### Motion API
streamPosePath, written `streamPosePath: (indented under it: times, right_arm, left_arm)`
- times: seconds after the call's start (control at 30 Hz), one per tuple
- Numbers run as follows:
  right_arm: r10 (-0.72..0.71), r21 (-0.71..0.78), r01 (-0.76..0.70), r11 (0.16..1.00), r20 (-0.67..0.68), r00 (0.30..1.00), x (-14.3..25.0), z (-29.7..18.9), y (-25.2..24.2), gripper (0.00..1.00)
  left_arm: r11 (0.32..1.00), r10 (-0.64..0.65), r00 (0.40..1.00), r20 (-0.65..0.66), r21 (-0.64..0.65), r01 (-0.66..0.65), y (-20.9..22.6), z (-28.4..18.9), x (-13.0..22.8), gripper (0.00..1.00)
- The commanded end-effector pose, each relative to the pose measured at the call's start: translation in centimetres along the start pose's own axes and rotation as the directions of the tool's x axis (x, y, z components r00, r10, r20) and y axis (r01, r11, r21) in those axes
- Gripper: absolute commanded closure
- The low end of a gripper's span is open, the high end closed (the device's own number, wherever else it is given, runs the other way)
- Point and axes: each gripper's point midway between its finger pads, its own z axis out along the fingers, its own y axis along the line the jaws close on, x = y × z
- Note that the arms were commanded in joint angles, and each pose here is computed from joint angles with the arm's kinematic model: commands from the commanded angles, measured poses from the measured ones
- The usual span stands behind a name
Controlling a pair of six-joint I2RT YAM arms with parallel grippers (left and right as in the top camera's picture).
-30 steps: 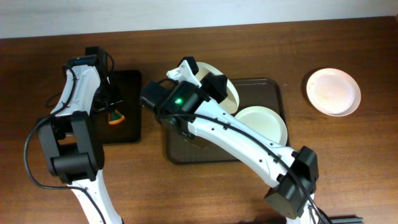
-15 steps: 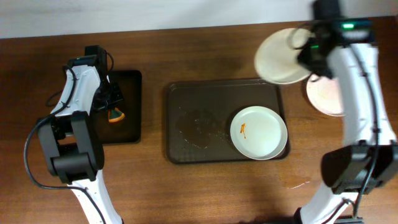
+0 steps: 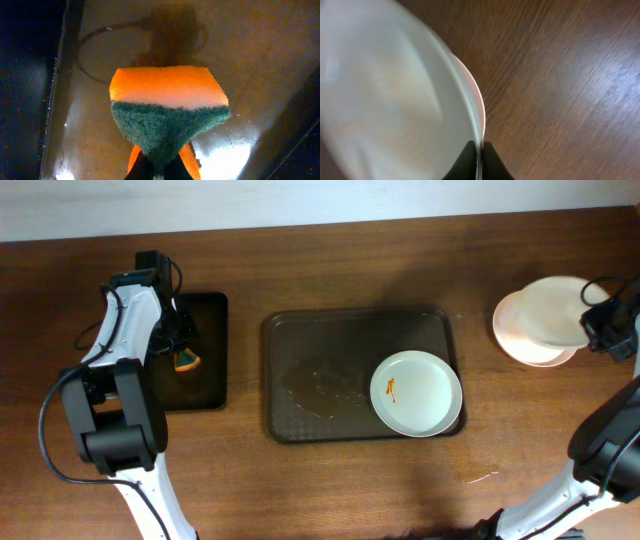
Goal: Clean dirty plates on tray and stack at the side
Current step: 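Carry the plate with the right gripper and stack it on the first plate, then move the right gripper to the remaining plate and grip its rim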
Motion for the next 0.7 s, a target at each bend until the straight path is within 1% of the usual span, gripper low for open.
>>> streamPosePath:
  times: [0.0, 0.03, 0.07, 0.1, 0.2, 0.27, 0.33, 0.4, 0.43, 0.47, 0.53, 0.57, 0.6, 0.63, 0.67]
  right_arm:
    - [-0.032, -0.047, 0.029, 0.998, -0.078, 0.996, 2.0, 1.4, 0.7, 0.53]
    - [-0.084, -0.109, 0.073, 0.991, -0.105, 0.991, 2.5, 1.2, 1.7, 0.44]
    - [-0.122, -0.165, 0.1, 0.981, -0.128, 0.984, 3.1, 0.9, 2.5, 0.4]
    - [-0.182, -0.273, 0.129, 0.953, -0.177, 0.967, 4.4, 0.0, 4.1, 0.38]
    - [-0.259, -0.428, 0.129, 0.895, -0.262, 0.93, 7.2, -3.3, 5.8, 0.38]
    - [-0.338, -0.453, 0.193, 0.87, -0.265, 0.903, 9.1, -6.1, 5.7, 0.37]
    - [-0.437, -0.471, 0.276, 0.838, -0.277, 0.856, 11.7, -8.9, 5.4, 0.36]
    - [-0.482, -0.475, 0.302, 0.826, -0.319, 0.816, 13.9, -10.2, 5.3, 0.36]
    - [-0.514, -0.481, 0.325, 0.814, -0.336, 0.789, 14.9, -10.4, 5.3, 0.37]
    - [-0.589, -0.505, 0.385, 0.773, -0.344, 0.731, 16.6, -11.0, 5.3, 0.47]
    - [-0.66, -0.531, 0.444, 0.722, -0.335, 0.673, 18.1, -11.7, 5.6, 0.46]
    - [-0.688, -0.537, 0.471, 0.701, -0.331, 0.646, 18.8, -11.9, 5.8, 0.44]
    - [-0.704, -0.516, 0.504, 0.693, -0.333, 0.627, 19.2, -11.7, 5.8, 0.39]
    - [-0.722, -0.476, 0.553, 0.683, -0.331, 0.607, 19.5, -11.2, 5.6, 0.19]
    - [-0.734, -0.474, 0.569, 0.672, -0.327, 0.595, 19.8, -11.0, 5.9, 0.01]
  left_arm:
    - [1.0, 0.013, 1.0, -0.013, 0.008, -0.013, 0.0, 0.5, 0.2, 1.0]
    - [1.0, 0.013, 1.0, -0.013, 0.008, -0.013, 0.0, 0.5, 0.2, 1.0]
    - [1.0, 0.013, 1.0, -0.013, 0.008, -0.013, 0.0, 0.5, 0.2, 1.0]
    - [1.0, 0.013, 1.0, -0.014, 0.008, -0.013, 0.0, 0.5, 0.2, 1.0]
    - [1.0, 0.014, 1.0, -0.02, 0.006, -0.014, 0.0, 0.5, 0.3, 1.0]
    - [1.0, 0.022, 1.0, -0.023, 0.006, -0.022, 0.0, 0.4, 0.4, 1.0]
    - [0.999, 0.037, 0.999, -0.03, 0.005, -0.037, 0.1, 0.4, 0.6, 1.0]
    - [0.999, 0.036, 0.999, -0.019, 0.008, -0.036, 0.0, 0.4, 0.3, 1.0]
    - [0.999, 0.036, 0.999, -0.013, 0.022, -0.035, -0.3, 0.4, 0.2, 1.0]
    - [0.997, 0.036, 0.999, -0.021, 0.066, -0.035, -1.0, 0.2, 0.3, 1.0]
    - [0.996, 0.036, 0.999, -0.02, 0.08, -0.034, -1.2, -0.8, 0.1, 1.0]
    - [0.996, 0.035, 0.999, -0.005, 0.084, -0.034, -1.2, -2.0, -0.3, 1.0]
    - [0.995, 0.032, 0.999, 0.028, 0.092, -0.034, -1.3, -4.2, -1.1, 1.0]
    - [0.993, 0.029, 0.997, 0.073, 0.116, -0.037, -1.5, -7.2, -1.9, 1.0]
    - [0.986, 0.027, 0.994, 0.106, 0.158, -0.044, -2.2, -9.4, -2.3, 1.0]
